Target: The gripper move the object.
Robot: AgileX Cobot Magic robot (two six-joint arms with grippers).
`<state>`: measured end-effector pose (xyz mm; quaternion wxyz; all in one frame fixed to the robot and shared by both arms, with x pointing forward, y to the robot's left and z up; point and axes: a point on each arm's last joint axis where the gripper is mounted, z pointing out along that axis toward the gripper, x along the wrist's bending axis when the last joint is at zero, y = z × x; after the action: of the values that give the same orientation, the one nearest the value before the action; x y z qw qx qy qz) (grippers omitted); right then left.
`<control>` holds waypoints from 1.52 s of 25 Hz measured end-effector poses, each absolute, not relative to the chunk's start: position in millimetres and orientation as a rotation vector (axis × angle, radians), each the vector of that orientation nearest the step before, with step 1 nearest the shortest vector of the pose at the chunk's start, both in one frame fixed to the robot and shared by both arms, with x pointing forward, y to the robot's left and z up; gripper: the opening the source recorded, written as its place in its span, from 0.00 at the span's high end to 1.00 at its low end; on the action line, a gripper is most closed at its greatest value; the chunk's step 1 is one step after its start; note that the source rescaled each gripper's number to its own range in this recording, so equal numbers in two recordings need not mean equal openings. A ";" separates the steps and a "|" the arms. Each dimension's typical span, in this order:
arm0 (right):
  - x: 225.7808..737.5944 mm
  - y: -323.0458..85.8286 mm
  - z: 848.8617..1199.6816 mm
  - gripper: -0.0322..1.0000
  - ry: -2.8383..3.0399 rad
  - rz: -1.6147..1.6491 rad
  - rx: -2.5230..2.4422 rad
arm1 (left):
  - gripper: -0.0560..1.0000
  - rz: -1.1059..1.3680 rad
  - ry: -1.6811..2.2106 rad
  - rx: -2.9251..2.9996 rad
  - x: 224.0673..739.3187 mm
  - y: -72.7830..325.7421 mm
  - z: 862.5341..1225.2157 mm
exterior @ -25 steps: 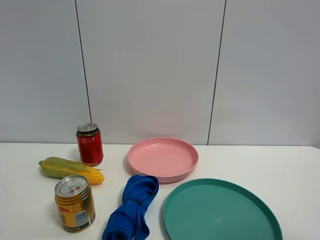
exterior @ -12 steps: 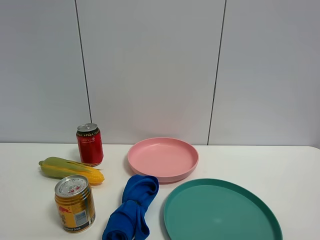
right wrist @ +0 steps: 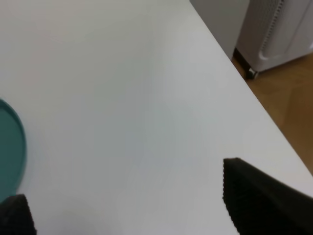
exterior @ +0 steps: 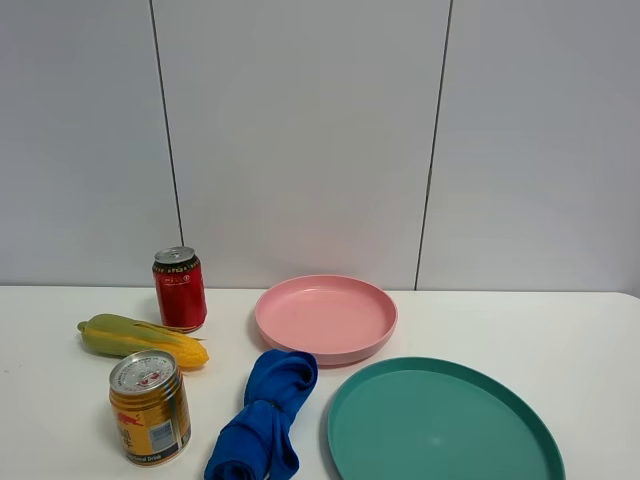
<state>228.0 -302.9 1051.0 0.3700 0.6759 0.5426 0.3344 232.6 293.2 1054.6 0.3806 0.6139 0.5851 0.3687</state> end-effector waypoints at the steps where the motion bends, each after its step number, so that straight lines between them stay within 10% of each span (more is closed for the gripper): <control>1: 231.0 -302.0 1050.0 0.26 1.383 0.886 1.726 | 0.00 0.941 1.494 1.567 232.6 293.2 1054.6; 38: 235.8 -299.3 1047.2 0.27 1.377 0.945 1.724 | 0.00 0.941 1.494 1.567 232.6 293.2 1054.6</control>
<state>235.8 -299.3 1047.2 0.3621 0.6696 0.5347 0.3669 232.6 293.2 1054.6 0.3806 0.6139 0.5851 0.3687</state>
